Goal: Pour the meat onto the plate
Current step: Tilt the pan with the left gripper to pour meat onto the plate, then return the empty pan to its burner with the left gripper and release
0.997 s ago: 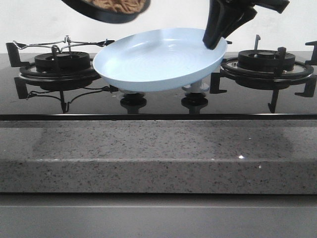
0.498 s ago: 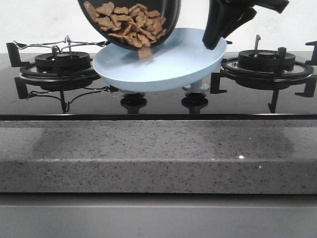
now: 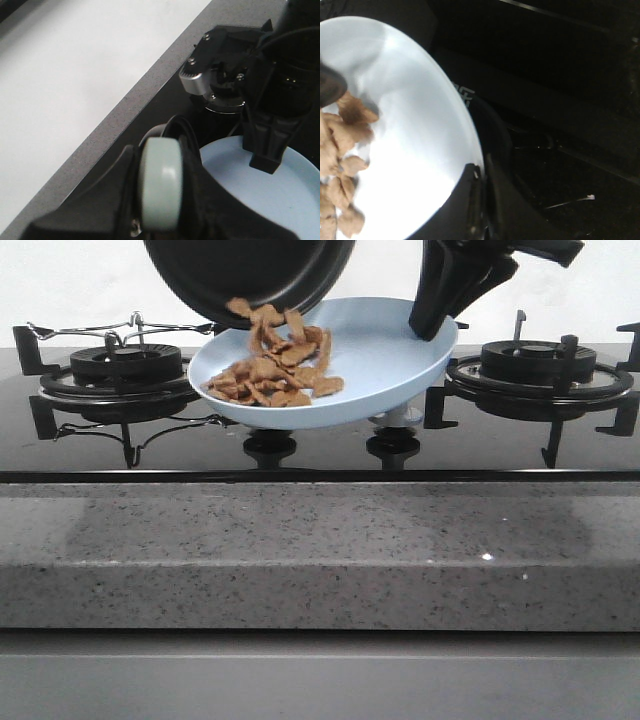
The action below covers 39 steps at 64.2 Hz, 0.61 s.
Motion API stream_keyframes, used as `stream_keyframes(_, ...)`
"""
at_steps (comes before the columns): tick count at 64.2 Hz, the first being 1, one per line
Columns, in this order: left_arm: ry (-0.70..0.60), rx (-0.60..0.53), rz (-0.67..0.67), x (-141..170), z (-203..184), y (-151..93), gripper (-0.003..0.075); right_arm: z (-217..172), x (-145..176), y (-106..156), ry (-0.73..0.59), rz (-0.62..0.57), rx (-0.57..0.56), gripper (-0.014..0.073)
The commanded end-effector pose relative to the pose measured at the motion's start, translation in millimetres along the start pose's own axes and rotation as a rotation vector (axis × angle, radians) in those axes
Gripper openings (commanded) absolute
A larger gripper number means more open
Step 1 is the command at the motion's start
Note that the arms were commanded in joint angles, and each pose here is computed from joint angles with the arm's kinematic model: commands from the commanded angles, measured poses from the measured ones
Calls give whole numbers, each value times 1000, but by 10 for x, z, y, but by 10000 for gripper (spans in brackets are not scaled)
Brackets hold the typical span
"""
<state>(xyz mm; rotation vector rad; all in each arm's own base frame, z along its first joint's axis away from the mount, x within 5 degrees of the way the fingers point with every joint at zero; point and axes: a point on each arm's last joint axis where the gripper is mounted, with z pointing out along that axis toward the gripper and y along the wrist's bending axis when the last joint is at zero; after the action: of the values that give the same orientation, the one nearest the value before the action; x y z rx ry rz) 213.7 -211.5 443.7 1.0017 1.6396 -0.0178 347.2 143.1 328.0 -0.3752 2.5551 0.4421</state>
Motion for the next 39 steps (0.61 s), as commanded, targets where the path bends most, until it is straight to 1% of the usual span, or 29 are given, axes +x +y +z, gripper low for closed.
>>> stream_keyframes(1, -140, -85, 43, -247, -278, 73, -20, -283, -101, 73, -123, -13, -20, -58)
stream_keyframes(8, -129, -114, 35, -259, -304, 46, -20, -283, -101, 73, -123, -13, -20, -58)
stream_keyframes(12, -130, -119, -30, -253, -328, 72, -20, -283, -101, 73, -123, -13, -20, -58)
stream_keyframes(16, -120, -140, -98, -221, -356, 150, -20, -283, -101, 73, -123, -13, -20, -58)
stream_keyframes(21, -130, -161, -222, -191, -437, 264, -20, -283, -101, 73, -123, -13, -20, -58)
stream_keyframes(25, -162, -164, -321, -173, -537, 381, -20, -283, -101, 73, -123, -13, -20, -58)
stream_keyframes(33, -309, -129, -560, -110, -722, 644, -19, -283, -101, 73, -123, -13, -20, -58)
stream_keyframes(36, -343, -150, -629, -32, -763, 764, -18, -283, -101, 73, -123, -13, -20, -58)
stream_keyframes(39, -364, -170, -733, 95, -754, 884, -18, -283, -101, 73, -123, -13, -20, -58)
